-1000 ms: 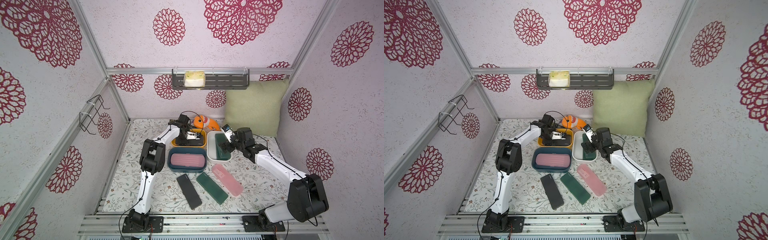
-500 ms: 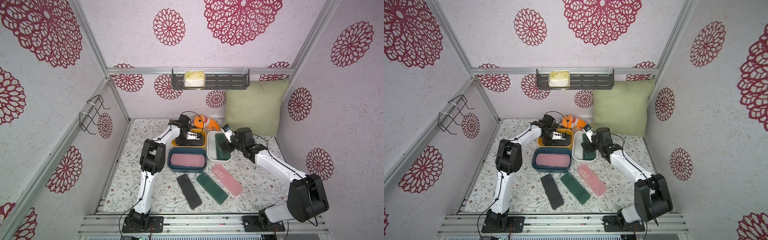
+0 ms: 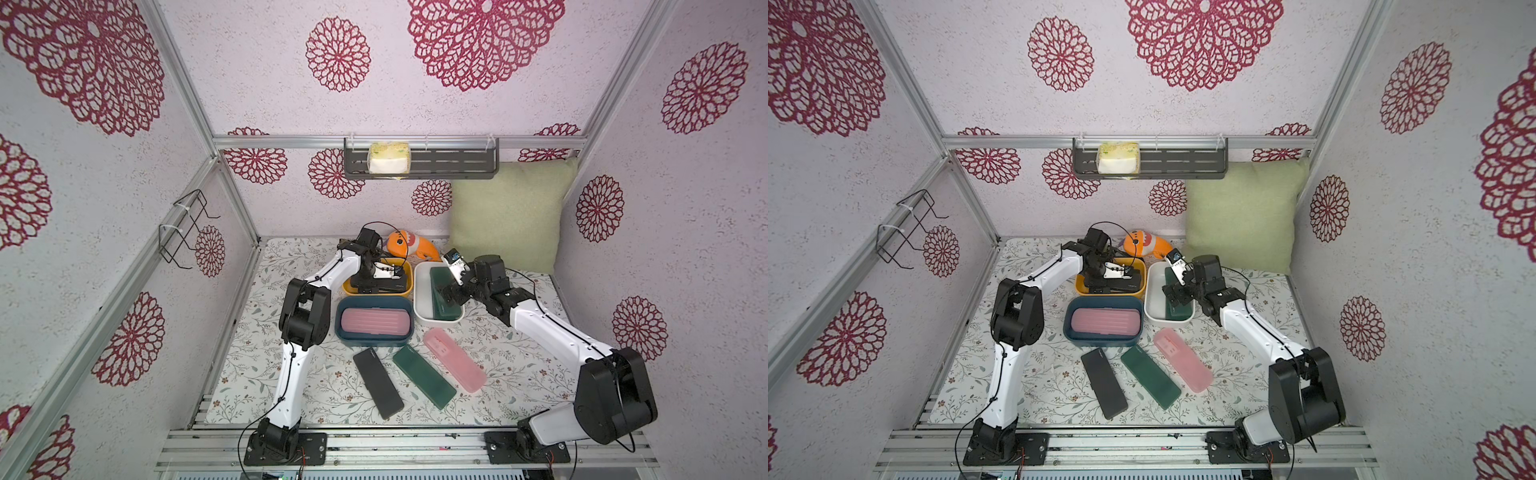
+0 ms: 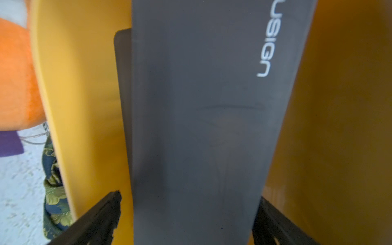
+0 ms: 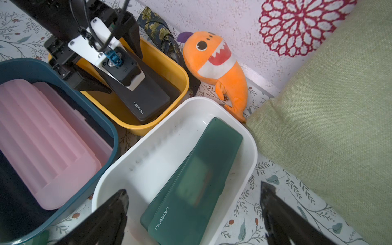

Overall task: Place the pencil cases by color into the storage box
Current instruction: Place the pencil case at the storage box.

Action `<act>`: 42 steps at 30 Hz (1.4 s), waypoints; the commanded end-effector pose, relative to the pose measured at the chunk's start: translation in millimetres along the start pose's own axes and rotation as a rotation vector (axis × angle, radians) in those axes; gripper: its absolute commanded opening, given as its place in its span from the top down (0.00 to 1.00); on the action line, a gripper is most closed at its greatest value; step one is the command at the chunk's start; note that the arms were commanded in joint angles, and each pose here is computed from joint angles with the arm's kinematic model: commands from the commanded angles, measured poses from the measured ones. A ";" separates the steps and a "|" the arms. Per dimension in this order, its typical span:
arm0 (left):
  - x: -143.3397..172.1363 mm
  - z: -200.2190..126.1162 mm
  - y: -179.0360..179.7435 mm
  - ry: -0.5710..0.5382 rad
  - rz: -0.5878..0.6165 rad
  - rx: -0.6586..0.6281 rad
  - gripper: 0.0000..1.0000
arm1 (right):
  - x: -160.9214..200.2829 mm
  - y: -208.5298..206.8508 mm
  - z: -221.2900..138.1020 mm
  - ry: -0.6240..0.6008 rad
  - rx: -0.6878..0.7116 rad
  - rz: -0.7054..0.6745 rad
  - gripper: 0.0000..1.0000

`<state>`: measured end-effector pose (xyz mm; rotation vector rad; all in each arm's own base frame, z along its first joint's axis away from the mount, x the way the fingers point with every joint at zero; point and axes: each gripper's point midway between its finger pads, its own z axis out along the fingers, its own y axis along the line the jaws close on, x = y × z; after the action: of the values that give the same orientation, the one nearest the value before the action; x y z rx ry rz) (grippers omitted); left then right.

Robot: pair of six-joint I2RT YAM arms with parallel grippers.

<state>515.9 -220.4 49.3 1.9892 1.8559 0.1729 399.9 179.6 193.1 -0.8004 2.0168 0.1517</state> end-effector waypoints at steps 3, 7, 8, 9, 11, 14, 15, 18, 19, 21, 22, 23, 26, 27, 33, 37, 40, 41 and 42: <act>-5.6 -16.5 0.6 -0.009 0.021 -0.008 0.03 | -21.1 -7.3 -4.6 -0.052 0.011 -0.013 0.01; -5.8 -21.1 3.3 -0.007 0.023 -0.012 0.03 | -22.2 -7.8 -3.3 -0.051 0.011 -0.016 0.01; -6.1 -22.9 4.6 -0.006 0.024 -0.017 0.03 | -22.4 -7.6 -3.0 -0.051 0.009 -0.016 0.01; -6.1 -24.5 5.5 -0.005 0.024 -0.020 0.03 | -23.0 -7.9 -2.6 -0.051 0.009 -0.017 0.01; -6.8 -28.7 6.7 -0.004 0.029 -0.023 0.02 | -23.5 -8.0 -1.8 -0.051 0.009 -0.017 0.01; -8.7 -36.6 10.0 -0.009 0.029 -0.034 0.03 | -25.2 -7.7 -0.9 -0.055 0.004 -0.018 0.01; -8.9 -37.9 10.3 -0.011 0.027 -0.034 0.03 | -25.4 -7.8 -0.7 -0.055 0.004 -0.018 0.01; -12.6 -42.3 12.7 -0.023 0.026 -0.042 0.03 | -24.7 -7.1 0.0 -0.053 0.001 -0.019 0.01; -13.2 -42.7 13.7 -0.027 0.024 -0.044 0.02 | -24.8 -7.3 0.2 -0.053 0.001 -0.019 0.01; -15.2 -43.2 15.7 -0.032 0.019 -0.048 0.03 | -24.6 -7.3 -0.1 -0.052 0.002 -0.020 0.01; -16.4 -42.9 16.8 -0.037 0.017 -0.049 0.03 | -24.7 -7.2 -0.1 -0.053 0.001 -0.020 0.01; -16.8 -42.1 17.9 -0.038 0.016 -0.051 0.03 | -24.7 -7.2 -0.1 -0.053 0.001 -0.020 0.01; -18.0 -37.4 22.1 -0.045 0.009 -0.060 0.03 | -24.7 -7.5 -0.6 -0.052 0.002 -0.023 0.01; -18.4 -36.2 24.4 -0.048 0.006 -0.067 0.03 | -24.7 -7.5 -0.6 -0.052 0.002 -0.023 0.01; -18.1 -23.8 39.2 -0.062 -0.025 -0.104 0.03 | -22.2 -8.4 -0.5 -0.042 0.007 -0.026 0.01; -16.3 -22.9 52.7 -0.072 -0.053 -0.148 0.03 | -20.3 -8.7 -0.2 -0.034 0.010 -0.028 0.01; -15.8 -25.0 59.2 -0.077 -0.066 -0.171 0.03 | -19.7 -9.1 -1.0 -0.030 0.011 -0.027 0.01; -15.3 -28.0 62.8 -0.079 -0.078 -0.184 0.02 | -19.5 -8.9 -1.4 -0.029 0.012 -0.027 0.01; -17.1 -32.2 65.6 -0.086 -0.089 -0.195 0.03 | -19.3 -9.6 -2.1 -0.027 0.015 -0.026 0.01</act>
<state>550.9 -230.3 95.8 1.8320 1.8014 0.2326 406.9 182.7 198.1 -0.8133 2.0055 0.1453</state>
